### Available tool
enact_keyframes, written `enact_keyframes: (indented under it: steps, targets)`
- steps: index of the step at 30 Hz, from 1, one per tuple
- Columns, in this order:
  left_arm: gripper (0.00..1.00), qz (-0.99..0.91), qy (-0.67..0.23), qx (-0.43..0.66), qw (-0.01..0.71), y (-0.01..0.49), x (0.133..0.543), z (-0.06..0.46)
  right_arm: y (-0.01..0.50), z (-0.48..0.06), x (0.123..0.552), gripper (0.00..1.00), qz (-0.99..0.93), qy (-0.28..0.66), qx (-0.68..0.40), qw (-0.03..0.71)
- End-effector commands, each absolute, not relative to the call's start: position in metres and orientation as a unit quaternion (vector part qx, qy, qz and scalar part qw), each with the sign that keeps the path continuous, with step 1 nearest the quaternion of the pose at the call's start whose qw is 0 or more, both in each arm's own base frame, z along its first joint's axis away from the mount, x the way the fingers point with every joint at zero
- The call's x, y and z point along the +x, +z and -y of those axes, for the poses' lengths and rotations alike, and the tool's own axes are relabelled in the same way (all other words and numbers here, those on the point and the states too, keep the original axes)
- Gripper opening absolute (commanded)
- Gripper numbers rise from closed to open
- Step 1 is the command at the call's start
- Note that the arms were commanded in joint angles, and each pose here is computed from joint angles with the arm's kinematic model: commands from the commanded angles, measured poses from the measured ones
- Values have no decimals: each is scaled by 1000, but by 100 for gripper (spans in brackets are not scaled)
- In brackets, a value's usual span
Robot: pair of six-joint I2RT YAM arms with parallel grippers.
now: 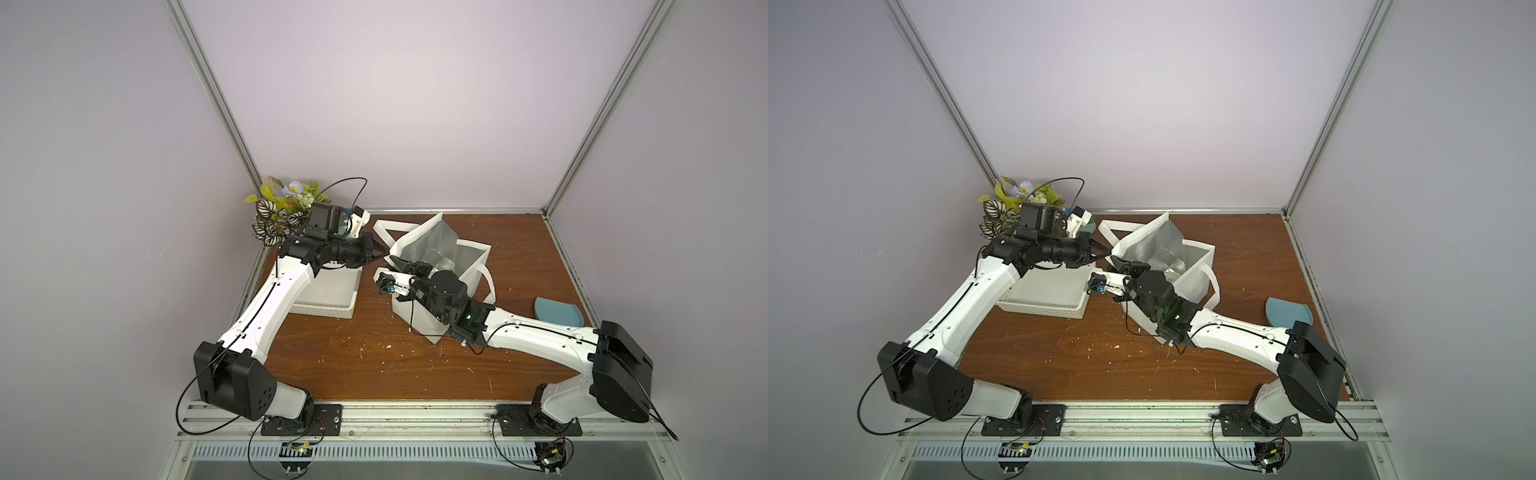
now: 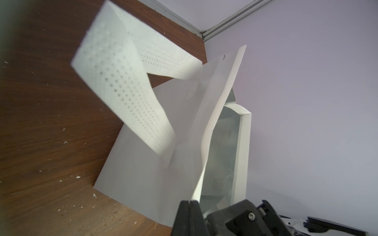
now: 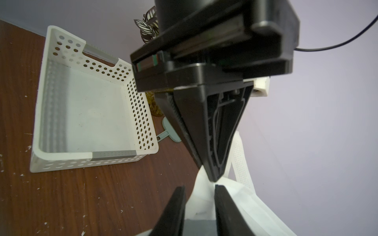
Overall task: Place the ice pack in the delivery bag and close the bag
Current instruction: Tear off the adhesive seal from the delivery bag.
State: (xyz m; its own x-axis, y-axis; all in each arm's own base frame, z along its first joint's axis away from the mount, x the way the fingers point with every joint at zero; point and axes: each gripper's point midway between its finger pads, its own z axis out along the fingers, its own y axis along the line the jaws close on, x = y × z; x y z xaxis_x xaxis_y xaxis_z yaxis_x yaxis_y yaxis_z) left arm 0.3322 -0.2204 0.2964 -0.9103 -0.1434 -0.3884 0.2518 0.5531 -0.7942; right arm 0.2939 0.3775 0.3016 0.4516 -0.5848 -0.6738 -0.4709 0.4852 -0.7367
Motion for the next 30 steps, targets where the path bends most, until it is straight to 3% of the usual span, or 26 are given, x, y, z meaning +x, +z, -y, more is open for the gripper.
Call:
enact_keyframes:
  steps: [1, 30]
  targets:
    - [0, -840, -503, 29, 202, 303, 326, 223, 349, -360, 293, 32, -507, -39, -467, 724]
    - [0, -816, -544, 28, 193, 308, 322, 237, 323, -350, 284, 31, -509, -55, -529, 677]
